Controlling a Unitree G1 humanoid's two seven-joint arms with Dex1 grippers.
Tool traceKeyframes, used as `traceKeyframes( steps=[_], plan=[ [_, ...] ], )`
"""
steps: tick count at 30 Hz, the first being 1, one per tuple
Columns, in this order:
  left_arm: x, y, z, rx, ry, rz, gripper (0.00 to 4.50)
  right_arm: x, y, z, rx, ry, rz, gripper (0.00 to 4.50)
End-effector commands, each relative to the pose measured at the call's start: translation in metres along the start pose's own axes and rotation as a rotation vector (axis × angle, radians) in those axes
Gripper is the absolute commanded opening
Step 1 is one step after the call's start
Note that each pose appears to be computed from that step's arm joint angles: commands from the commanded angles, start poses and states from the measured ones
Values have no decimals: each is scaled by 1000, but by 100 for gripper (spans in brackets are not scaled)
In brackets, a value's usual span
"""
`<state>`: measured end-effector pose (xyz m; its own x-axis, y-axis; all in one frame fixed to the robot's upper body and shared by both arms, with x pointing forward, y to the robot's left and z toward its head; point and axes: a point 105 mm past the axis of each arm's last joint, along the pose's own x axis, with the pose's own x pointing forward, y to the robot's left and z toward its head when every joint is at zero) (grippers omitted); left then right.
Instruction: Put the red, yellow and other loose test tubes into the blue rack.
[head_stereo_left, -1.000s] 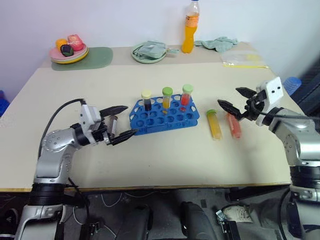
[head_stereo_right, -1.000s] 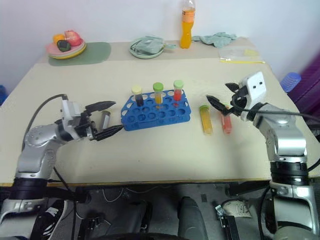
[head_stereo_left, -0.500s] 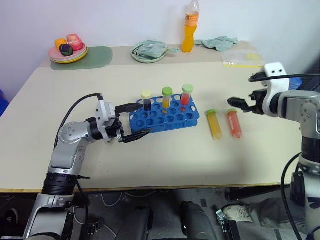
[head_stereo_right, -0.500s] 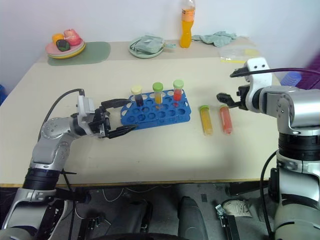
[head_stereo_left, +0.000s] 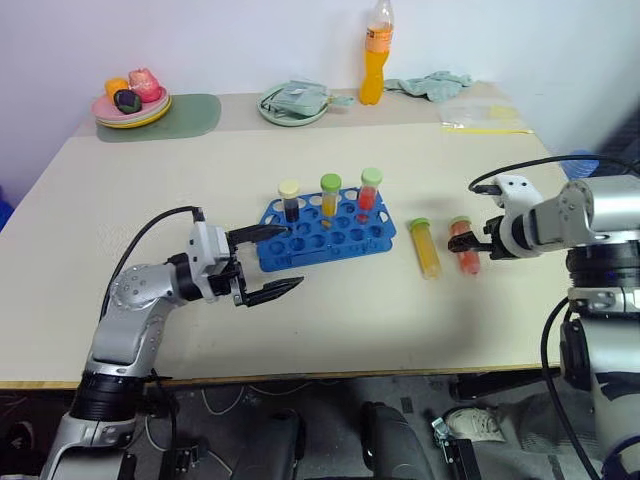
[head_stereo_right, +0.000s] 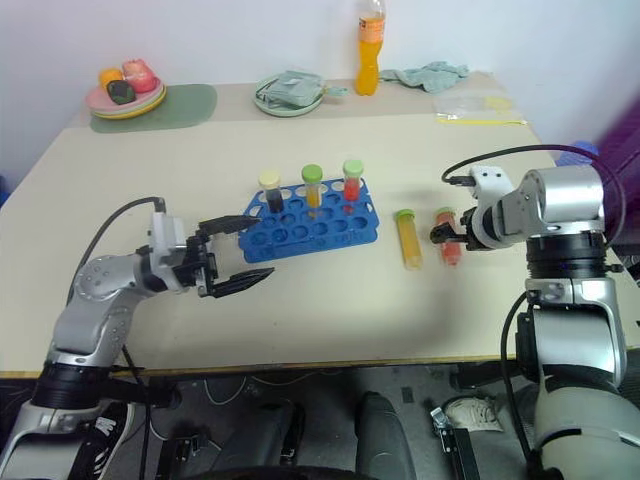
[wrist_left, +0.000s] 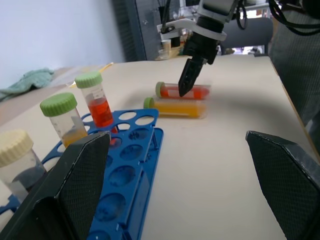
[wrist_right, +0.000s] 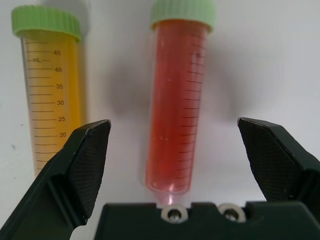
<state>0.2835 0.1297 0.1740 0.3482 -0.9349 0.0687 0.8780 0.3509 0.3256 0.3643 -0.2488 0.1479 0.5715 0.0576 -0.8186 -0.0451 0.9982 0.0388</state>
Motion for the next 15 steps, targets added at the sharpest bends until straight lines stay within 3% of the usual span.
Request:
traceKeyframes(
  steps=[1,6,7,9,14,15],
  plan=[
    [-6,1,18,9,-43,13,446,-5,0,11,-19,-24,-25,450],
    [-6,-3,18,12,-36,33,446,2,-5,9,-50,-8,-57,450],
    [-6,-3,18,13,-36,39,449,4,-5,9,-55,-2,-62,425],
    [-6,-3,19,14,-36,45,450,6,-6,8,-61,2,-68,362],
    [-6,-2,18,15,-31,58,450,9,-10,10,-81,-15,-86,105],
    [-7,-2,18,17,-28,59,450,8,-10,11,-84,-23,-89,78]
  ],
)
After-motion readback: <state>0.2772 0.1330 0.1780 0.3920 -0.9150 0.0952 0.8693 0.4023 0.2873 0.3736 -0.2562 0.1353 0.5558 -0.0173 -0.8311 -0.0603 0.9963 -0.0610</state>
